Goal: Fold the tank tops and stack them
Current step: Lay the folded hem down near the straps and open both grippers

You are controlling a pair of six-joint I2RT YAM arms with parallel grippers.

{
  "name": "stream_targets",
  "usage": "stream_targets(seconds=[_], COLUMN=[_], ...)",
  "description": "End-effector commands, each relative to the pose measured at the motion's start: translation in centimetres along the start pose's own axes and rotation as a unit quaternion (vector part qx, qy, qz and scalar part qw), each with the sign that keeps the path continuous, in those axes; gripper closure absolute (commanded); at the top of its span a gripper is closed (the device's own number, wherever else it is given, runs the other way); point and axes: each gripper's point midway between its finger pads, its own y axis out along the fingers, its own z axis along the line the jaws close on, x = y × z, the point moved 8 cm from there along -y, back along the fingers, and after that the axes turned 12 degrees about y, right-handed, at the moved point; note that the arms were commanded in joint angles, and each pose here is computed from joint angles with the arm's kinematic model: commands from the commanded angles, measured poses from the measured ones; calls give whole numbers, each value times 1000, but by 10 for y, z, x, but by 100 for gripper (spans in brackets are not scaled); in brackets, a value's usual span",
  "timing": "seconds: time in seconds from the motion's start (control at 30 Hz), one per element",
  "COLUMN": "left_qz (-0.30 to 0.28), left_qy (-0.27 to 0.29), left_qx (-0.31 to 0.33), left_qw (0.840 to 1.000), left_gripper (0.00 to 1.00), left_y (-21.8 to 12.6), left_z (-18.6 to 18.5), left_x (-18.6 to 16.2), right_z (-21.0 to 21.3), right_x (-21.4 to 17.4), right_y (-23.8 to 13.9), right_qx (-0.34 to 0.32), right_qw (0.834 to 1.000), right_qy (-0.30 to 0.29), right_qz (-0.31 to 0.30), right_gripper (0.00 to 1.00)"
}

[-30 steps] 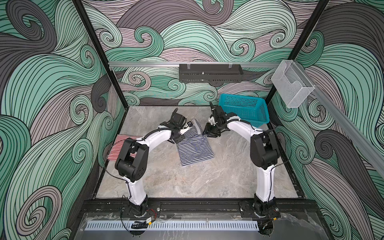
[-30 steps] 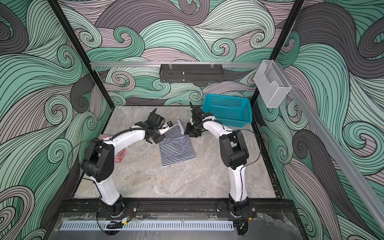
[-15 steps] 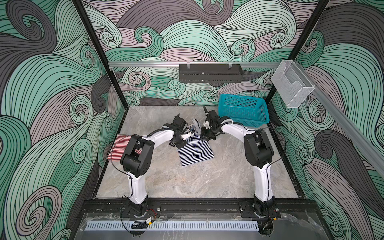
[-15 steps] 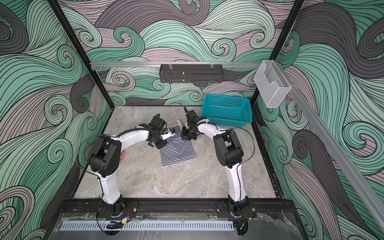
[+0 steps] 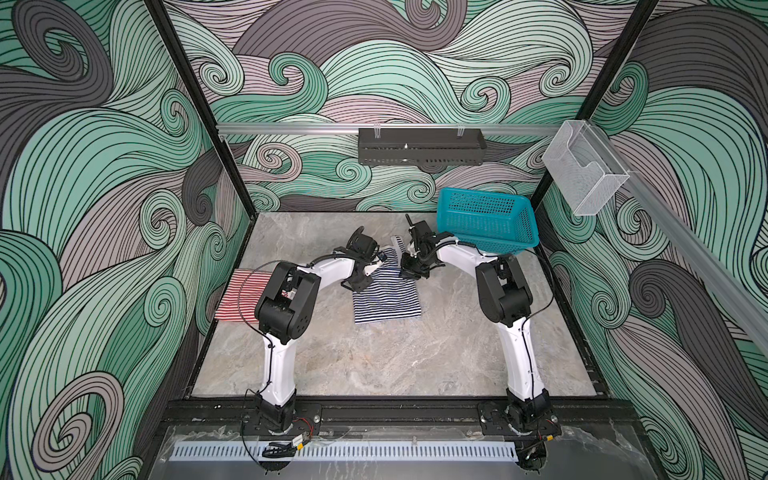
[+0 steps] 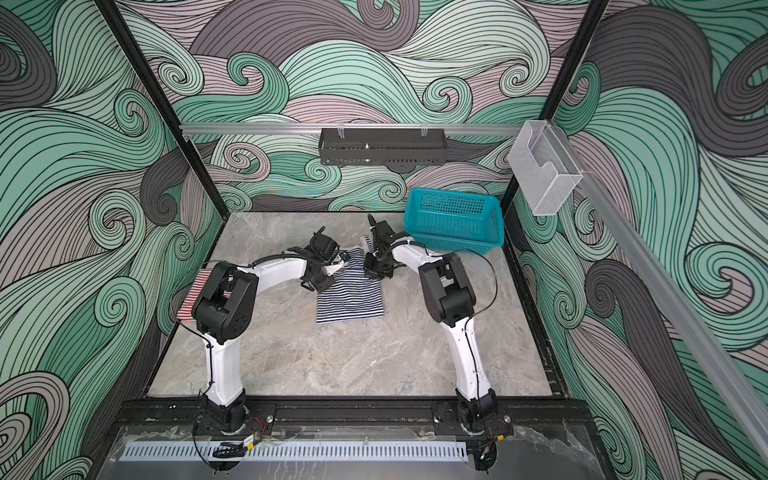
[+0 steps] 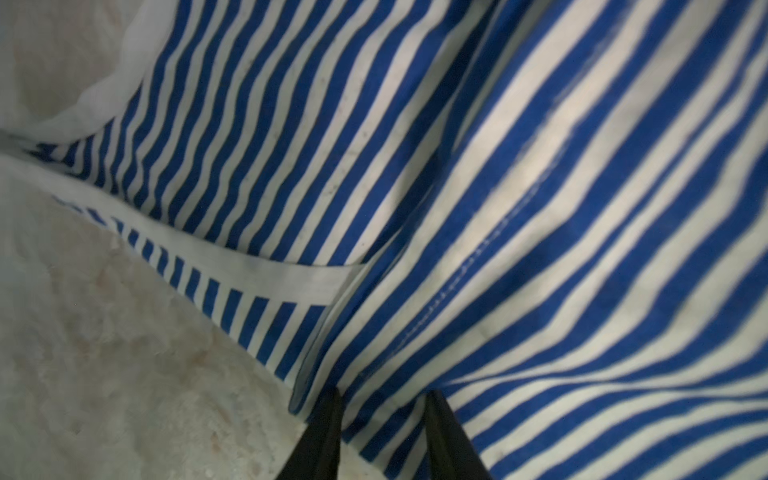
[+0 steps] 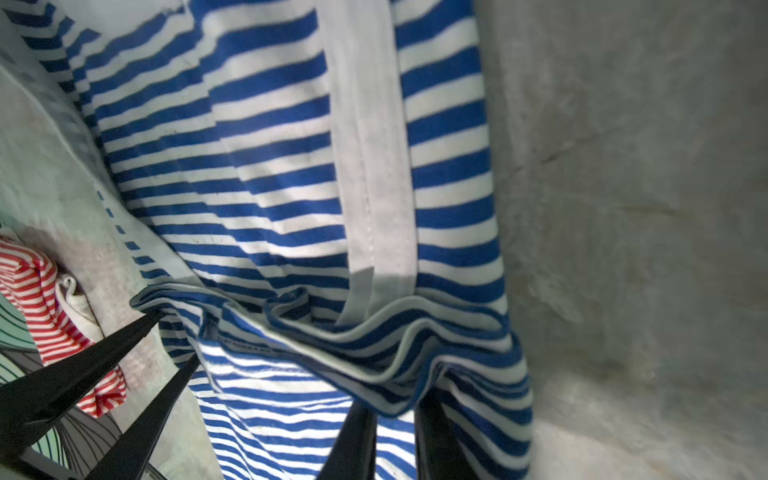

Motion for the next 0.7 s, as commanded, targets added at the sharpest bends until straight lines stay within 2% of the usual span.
stream_targets(seconds=[0.0, 0.17, 0.3, 0.47, 0.53, 0.67], left_qz=[57, 78, 80, 47, 24, -23], left_qy=[4, 10, 1, -19, -26, -43], left_qx=[26, 25, 41, 71, 78, 78], left_qw=[998, 997, 996, 996, 996, 996], left_gripper=[65, 65, 62, 50, 40, 38], left_y=[19, 27, 18, -18, -36, -67], left_z=[1, -1, 4, 14, 16, 17], left_x=[-9, -12, -13, -14, -14, -15], right_z=[-22, -20, -15, 6, 11, 15], right_x=[5, 5, 3, -5, -11, -22], right_y=[5, 5, -7, -48, -67, -92], right_qx=[-66, -54, -47, 10, 29, 61], right_qw=[998, 998, 999, 999, 999, 996], right_qy=[19, 19, 13, -4, -7, -8], right_qz=[-17, -7, -10, -30, -42, -61], right_gripper=[73, 68, 65, 56, 52, 50])
